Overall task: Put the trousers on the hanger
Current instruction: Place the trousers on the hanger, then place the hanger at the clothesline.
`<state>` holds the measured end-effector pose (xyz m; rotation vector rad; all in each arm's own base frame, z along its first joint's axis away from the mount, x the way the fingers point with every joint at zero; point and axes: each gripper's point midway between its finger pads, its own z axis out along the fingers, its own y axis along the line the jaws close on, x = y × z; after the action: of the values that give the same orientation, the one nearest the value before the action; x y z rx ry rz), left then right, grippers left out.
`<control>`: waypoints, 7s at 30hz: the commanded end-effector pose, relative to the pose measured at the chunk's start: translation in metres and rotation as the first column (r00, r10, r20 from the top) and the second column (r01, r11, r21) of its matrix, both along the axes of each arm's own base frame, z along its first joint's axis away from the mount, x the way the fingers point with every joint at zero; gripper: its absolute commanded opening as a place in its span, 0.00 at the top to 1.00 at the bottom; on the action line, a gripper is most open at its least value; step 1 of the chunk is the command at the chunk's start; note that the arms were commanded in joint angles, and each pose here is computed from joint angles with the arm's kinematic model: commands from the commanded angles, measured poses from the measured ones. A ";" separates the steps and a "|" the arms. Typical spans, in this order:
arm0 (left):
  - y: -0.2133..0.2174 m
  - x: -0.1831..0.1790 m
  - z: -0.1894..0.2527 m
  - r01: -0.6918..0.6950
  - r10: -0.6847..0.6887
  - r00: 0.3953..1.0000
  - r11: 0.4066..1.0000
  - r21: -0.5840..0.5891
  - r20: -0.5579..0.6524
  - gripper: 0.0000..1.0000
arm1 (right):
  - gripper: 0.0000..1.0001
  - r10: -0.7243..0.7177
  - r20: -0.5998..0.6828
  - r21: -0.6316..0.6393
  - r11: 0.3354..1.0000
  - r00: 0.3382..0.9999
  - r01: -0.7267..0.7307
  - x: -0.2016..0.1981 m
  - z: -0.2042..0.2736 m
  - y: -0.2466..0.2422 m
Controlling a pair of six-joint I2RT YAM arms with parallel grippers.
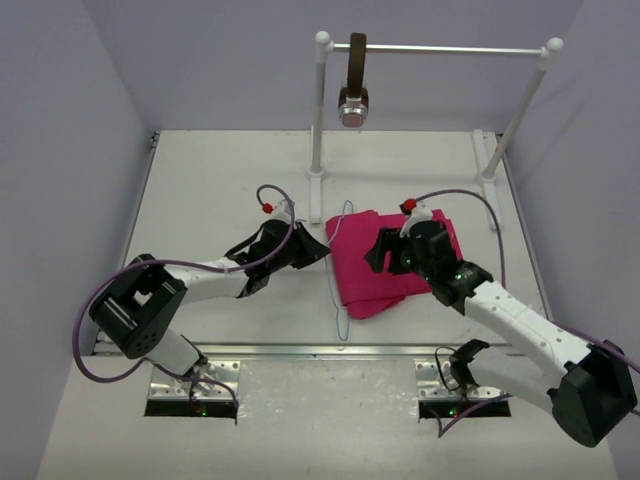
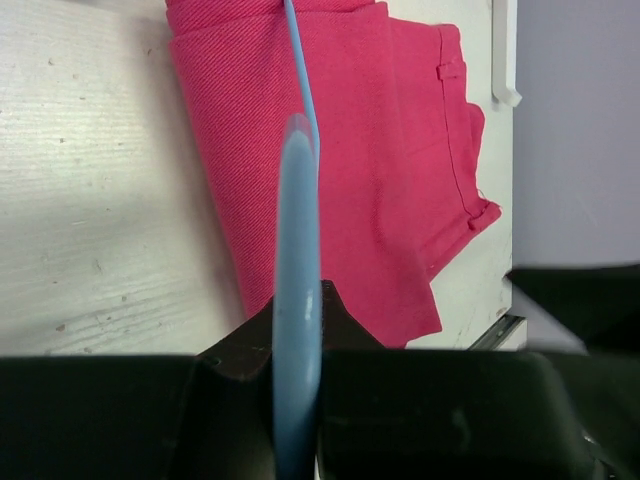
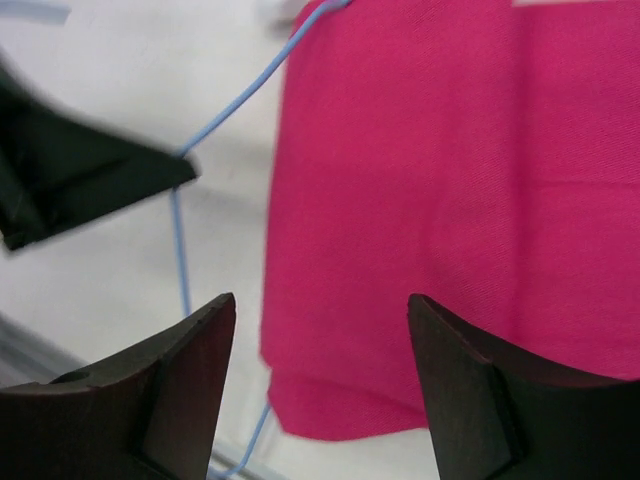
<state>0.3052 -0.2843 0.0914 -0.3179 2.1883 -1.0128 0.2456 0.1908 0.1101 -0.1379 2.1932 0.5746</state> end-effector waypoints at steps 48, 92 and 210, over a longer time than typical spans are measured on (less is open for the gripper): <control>0.058 0.007 -0.018 -0.195 0.197 0.980 0.957 0.213 0.010 1.00 | 1.00 -0.019 -0.024 -0.224 0.974 1.000 0.013 0.051 0.128 -0.068; 0.035 0.011 0.021 -0.018 0.023 0.999 0.985 0.172 -0.025 1.00 | 0.48 -0.242 -0.220 -0.313 0.935 0.945 0.167 0.084 0.030 -0.107; -0.095 0.037 0.301 -0.221 0.199 0.926 0.975 0.035 0.320 0.94 | 1.00 -0.008 0.453 -0.396 0.894 0.891 0.209 0.004 0.194 0.002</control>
<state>0.3365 -0.3592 0.3183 -0.3696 2.0482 -0.6219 0.2435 0.1984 0.2511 -0.3609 1.9980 -0.0616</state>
